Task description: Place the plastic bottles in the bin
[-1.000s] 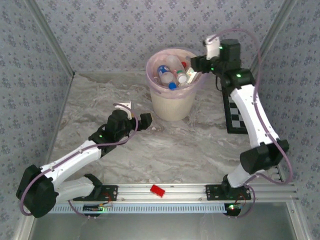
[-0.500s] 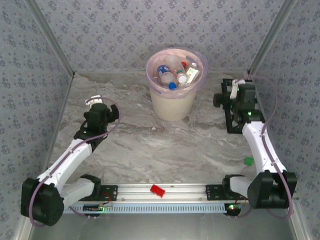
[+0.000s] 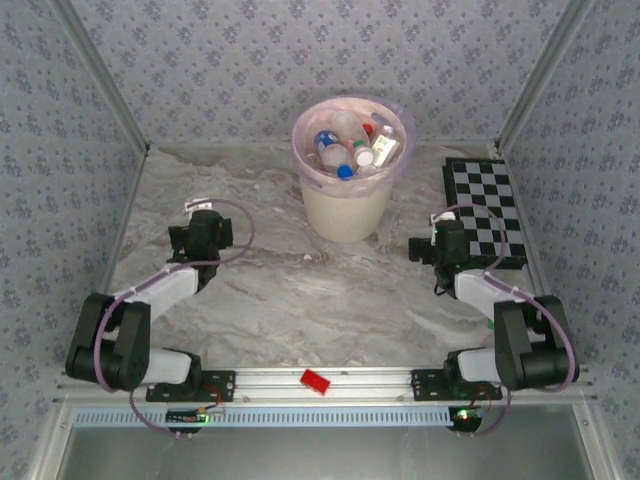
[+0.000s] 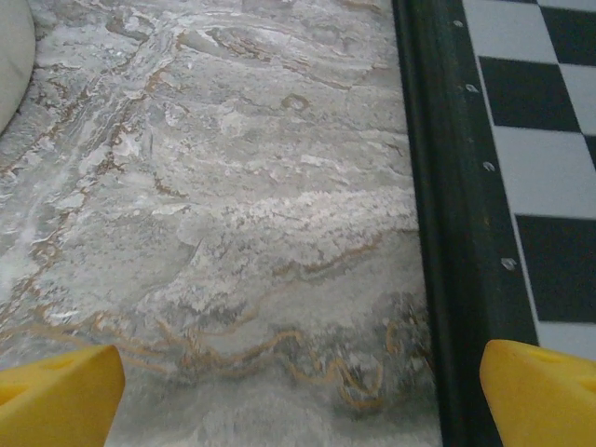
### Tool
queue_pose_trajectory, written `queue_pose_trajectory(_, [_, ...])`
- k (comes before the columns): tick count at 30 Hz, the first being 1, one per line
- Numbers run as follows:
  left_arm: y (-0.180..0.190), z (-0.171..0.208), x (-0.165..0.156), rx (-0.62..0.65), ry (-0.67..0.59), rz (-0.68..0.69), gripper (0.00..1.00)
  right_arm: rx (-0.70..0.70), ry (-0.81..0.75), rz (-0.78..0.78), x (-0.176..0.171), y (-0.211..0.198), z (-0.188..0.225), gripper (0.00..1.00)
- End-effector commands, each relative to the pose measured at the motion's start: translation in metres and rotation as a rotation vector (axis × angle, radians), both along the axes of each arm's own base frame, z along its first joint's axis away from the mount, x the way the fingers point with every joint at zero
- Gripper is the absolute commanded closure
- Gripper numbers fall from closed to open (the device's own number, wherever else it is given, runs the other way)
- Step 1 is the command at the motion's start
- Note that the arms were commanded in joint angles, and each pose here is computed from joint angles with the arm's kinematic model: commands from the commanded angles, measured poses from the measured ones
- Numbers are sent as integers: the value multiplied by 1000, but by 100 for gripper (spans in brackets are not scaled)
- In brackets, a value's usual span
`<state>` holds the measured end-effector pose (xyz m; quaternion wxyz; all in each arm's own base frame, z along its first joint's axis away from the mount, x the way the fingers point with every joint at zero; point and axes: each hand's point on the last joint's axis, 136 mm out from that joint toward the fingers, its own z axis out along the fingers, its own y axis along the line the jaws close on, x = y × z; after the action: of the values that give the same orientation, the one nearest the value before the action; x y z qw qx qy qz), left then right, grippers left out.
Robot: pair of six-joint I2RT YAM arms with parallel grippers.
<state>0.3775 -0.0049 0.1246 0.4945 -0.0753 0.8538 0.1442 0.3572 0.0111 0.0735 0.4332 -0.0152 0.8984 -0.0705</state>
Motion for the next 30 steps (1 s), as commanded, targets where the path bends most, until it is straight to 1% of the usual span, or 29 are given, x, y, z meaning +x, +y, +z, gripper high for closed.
queue_pose_trajectory(1, [-3, 15, 14, 56, -51, -35, 1, -101, -150, -7, 25, -2, 26, 0])
queue_pose_trajectory(5, [2, -9, 7, 48, -71, -39, 1, -120, -213, 25, 34, 6, 32, 0])
queue_pose_trajectory(9, [4, -11, 7, 51, -72, -39, 1, -170, -261, 50, 37, 4, 31, 0])
queue_pose_trajectory(16, [11, -7, 5, 65, -101, -30, 1, -77, -307, 9, 26, -13, 31, 0])
queue_pose_trajectory(23, [10, -7, 5, 51, -110, -57, 1, 7, -317, -21, 27, -26, 20, 0])
queue_pose_trajectory(25, [12, -8, 6, 38, -110, -62, 1, 14, -300, -23, 30, -27, 12, 0])
queue_pose_trajectory(30, [20, -9, 12, 30, -122, -64, 1, 23, -290, -27, 30, -29, 12, 0])
